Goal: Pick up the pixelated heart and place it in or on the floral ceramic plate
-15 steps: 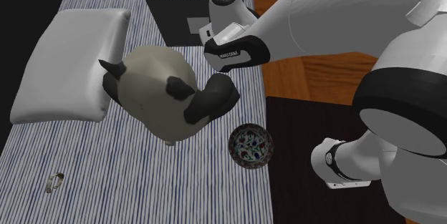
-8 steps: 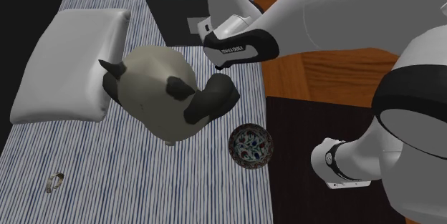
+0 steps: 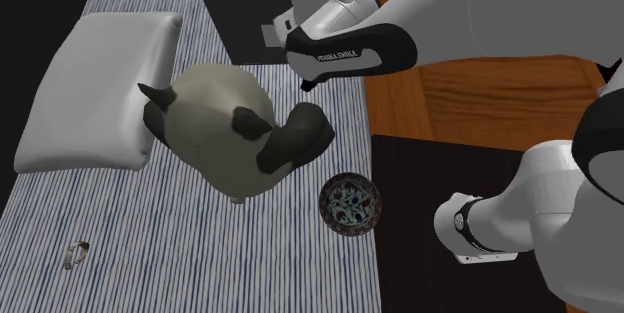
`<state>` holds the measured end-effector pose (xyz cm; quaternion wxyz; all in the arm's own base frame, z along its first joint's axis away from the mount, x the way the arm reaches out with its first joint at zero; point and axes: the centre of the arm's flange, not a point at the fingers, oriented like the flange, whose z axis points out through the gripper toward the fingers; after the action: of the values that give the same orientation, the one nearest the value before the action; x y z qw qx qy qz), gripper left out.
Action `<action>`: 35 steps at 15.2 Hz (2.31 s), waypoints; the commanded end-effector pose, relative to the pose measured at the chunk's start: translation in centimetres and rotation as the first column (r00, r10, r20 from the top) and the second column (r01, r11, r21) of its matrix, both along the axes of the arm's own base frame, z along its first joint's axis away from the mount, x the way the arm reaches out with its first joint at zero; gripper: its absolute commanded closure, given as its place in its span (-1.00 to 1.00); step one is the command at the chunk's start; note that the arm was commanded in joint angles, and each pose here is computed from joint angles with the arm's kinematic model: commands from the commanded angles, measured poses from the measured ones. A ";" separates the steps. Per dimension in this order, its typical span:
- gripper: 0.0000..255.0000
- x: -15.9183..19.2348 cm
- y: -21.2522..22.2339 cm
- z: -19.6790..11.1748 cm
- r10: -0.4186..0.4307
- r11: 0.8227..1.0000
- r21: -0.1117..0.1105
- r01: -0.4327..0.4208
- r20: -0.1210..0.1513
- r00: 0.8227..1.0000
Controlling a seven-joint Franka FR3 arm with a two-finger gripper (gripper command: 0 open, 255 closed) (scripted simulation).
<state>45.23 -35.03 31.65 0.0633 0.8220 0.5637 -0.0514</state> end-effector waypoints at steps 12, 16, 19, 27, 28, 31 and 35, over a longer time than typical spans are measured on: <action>1.00 -3.5 8.4 3.9 0.000 1.000 0.000 0.000 0.000 1.000; 1.00 -5.5 13.3 4.2 0.000 1.000 0.000 0.000 0.000 1.000; 1.00 -7.1 16.9 4.5 0.000 1.000 0.000 0.000 0.000 1.000; 1.00 -11.1 26.6 5.3 0.000 1.000 0.000 0.000 0.000 1.000; 1.00 -11.6 27.9 5.4 0.000 1.000 0.000 0.000 0.000 1.000; 1.00 -13.1 31.5 5.7 0.000 1.000 0.000 0.000 0.000 1.000; 1.00 -14.2 34.1 5.3 0.000 1.000 0.000 0.000 0.000 1.000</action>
<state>31.35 -1.26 37.53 0.0632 0.8218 0.5639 -0.0516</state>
